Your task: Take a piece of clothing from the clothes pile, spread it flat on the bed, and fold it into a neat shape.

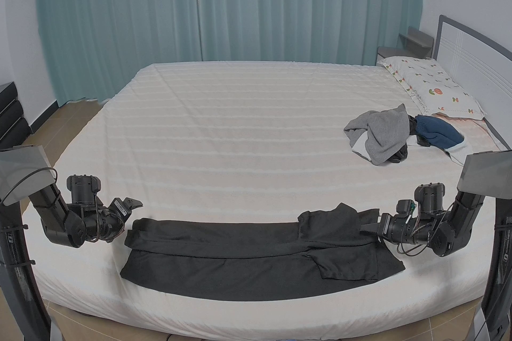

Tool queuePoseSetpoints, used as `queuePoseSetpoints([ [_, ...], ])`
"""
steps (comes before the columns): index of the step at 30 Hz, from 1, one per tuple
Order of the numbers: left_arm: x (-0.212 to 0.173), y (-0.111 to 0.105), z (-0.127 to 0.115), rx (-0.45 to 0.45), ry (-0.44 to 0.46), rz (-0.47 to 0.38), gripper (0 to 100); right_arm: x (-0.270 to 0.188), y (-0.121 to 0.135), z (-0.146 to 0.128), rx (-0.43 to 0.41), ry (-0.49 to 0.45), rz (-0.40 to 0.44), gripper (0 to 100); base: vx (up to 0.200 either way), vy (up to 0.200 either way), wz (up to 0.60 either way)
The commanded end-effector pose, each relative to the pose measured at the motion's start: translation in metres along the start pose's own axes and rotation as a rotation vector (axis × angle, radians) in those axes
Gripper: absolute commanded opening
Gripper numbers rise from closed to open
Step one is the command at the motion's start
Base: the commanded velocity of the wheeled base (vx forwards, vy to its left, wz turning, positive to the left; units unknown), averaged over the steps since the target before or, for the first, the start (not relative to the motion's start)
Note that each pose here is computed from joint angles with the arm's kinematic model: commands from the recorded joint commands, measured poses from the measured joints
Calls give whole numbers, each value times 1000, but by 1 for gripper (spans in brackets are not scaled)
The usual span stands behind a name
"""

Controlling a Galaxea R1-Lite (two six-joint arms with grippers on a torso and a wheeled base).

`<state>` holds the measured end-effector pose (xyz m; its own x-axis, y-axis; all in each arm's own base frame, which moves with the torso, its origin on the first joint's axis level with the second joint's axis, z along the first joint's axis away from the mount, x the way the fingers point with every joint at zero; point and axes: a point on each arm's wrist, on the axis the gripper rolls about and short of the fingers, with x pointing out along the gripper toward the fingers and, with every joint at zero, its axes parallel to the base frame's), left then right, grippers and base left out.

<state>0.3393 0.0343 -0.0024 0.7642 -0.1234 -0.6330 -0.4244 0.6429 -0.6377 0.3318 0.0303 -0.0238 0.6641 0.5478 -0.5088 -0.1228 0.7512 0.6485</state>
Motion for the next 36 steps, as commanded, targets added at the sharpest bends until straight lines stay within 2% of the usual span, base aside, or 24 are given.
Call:
queuePoseSetpoints([
  [1,-3,-3,2,2,-9,-9,100,-11,1,-1,3,-16,-3,0,0,0,0],
  [5,-7,-4,2,3,-11,-11,100,-24,2,-5,2,-43,9,0,0,0,0],
  [12,-8,-4,2,2,-12,-12,100,-25,-4,-7,17,-34,20,0,0,0,0],
  [13,-8,-4,2,2,-12,-12,100,-24,-3,-7,16,-33,21,100,0,0,0],
  [19,-8,-4,1,3,-10,-10,100,-12,2,7,-15,-55,50,100,0,0,0],
  [24,-7,-3,1,2,-8,-7,100,4,0,12,-2,-24,37,100,0,0,0],
  [33,-6,-2,0,1,-6,-5,100,12,-7,4,10,8,37,100,0,0,0],
  [34,-6,-2,0,1,-6,-5,100,12,-8,2,14,16,32,0,0,0,0],
  [36,-5,-2,0,1,-5,-4,100,13,-10,-1,17,25,27,0,0,0,0],
])
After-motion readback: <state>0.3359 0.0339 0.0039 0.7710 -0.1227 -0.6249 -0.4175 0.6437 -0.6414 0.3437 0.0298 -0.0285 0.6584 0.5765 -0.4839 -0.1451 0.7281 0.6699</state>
